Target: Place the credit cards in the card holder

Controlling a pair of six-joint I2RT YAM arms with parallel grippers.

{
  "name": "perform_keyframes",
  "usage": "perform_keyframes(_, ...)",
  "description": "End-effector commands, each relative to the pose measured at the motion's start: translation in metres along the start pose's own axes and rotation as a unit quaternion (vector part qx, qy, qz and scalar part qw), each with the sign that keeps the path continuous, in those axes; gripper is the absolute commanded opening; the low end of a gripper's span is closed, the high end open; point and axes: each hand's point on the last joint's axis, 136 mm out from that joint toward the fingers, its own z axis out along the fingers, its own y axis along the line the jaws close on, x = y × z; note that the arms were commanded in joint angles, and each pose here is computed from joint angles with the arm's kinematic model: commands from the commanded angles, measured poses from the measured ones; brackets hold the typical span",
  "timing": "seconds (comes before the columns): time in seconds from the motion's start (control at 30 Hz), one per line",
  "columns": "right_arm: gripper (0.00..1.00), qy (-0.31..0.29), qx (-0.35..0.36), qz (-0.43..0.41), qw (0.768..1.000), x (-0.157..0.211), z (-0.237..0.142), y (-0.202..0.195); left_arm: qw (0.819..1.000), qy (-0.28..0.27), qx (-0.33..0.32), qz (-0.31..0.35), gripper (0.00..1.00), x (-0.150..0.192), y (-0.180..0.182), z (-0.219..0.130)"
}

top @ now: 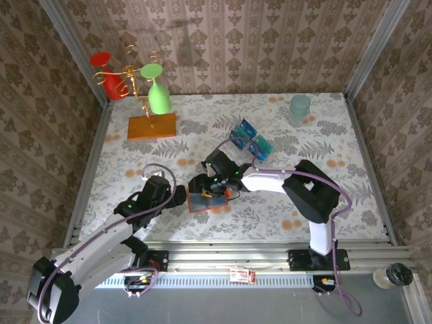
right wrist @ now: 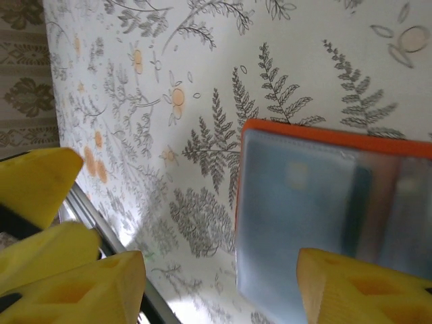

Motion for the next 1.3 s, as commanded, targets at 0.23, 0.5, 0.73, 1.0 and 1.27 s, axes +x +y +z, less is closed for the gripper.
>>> perform_keyframes(0.23, 0.61, -0.056, 0.198, -0.058, 0.977, -0.008, -0.083, -0.077, 1.000, -0.007, 0.025, -0.008, 1.00, -0.016, -0.018, 0.003)
perform_keyframes(0.5, 0.61, -0.032, 0.284, -0.095, 0.954, -0.005, -0.091, -0.108, 0.999, 0.003, 0.035, -0.002, 1.00, -0.018, -0.029, 0.011)
perform_keyframes(0.73, 0.39, -0.016, 0.294, -0.092, 0.951, -0.005, -0.077, -0.121, 0.999, 0.016, 0.038, 0.003, 1.00, -0.015, -0.036, 0.019)
perform_keyframes(1.0, 0.00, -0.027, 0.297, -0.079, 0.951, -0.002, -0.091, -0.130, 0.999, 0.024, 0.040, 0.007, 1.00, -0.011, -0.041, 0.026)
perform_keyframes(1.27, 0.00, -0.028, 0.308, -0.065, 0.949, 0.011, -0.111, -0.144, 0.999, 0.030, 0.044, 0.011, 1.00, -0.008, -0.048, 0.034)
